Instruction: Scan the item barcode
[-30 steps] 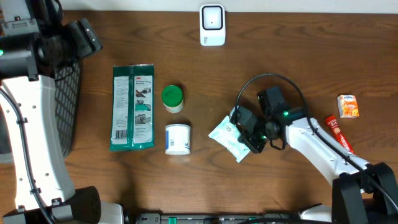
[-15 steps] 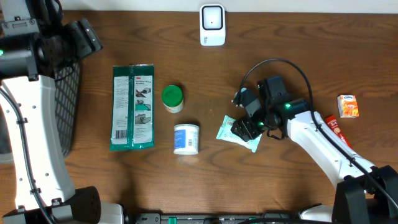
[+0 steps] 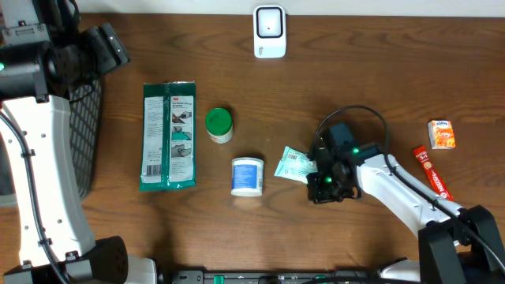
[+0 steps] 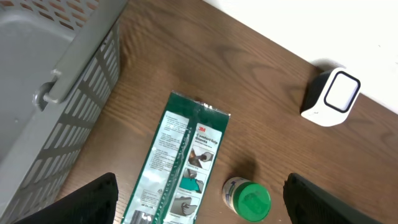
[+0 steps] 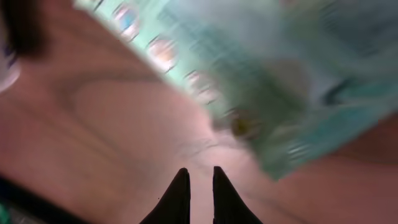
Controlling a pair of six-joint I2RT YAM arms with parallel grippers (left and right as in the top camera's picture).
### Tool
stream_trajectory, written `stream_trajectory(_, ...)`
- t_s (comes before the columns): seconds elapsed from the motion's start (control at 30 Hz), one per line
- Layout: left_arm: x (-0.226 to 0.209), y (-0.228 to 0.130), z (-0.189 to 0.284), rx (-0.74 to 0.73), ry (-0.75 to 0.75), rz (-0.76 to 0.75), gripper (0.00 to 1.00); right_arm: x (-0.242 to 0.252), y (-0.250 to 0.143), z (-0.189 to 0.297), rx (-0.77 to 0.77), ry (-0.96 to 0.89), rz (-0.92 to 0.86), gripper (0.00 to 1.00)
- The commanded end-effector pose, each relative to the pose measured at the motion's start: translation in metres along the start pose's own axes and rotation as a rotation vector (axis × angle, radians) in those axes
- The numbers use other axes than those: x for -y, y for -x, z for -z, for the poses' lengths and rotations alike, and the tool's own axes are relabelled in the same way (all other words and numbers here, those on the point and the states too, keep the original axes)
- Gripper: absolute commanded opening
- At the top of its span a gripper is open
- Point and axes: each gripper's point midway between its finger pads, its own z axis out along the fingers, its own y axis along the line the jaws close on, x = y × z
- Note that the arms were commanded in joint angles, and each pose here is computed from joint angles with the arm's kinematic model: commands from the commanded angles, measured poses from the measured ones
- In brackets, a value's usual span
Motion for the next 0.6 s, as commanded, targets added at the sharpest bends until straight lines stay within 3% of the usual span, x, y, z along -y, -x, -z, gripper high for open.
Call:
stream_trajectory(0.0, 0.0, 0.001, 0.0, -0.001, -0.004, -0.006, 0.85, 0.025, 0.022, 0.009, 0.099, -0.136, -0.036, 0.11)
stream_trajectory(0.1, 0.0, 0.001, 0.0, -0.001, -0.004, -0.006, 0.84, 0.028, 0.046, 0.014, 0.197, -0.142, -0.031, 0.16)
stream_trajectory(0.2, 0.0, 0.001, 0.0, -0.001, -0.004, -0.006, 0.84, 0.029, 0.056, 0.018, 0.233, -0.138, -0.03, 0.32)
stream_trajectory(0.3, 0.0, 0.001, 0.0, -0.001, -0.004, -0.006, 0.85, 0.028, 0.062, 0.023, 0.251, -0.121, -0.036, 0.33)
stream_trajectory(0.43, 0.0, 0.001, 0.0, -0.001, -0.004, -0.006, 0.85, -0.001, 0.054, 0.029, 0.188, 0.046, 0.026, 0.42)
stream_trajectory(0.57, 0.0, 0.001, 0.0, -0.001, -0.004, -0.006, 0.85, -0.011, 0.059, 0.043, 0.19, 0.194, -0.042, 0.45)
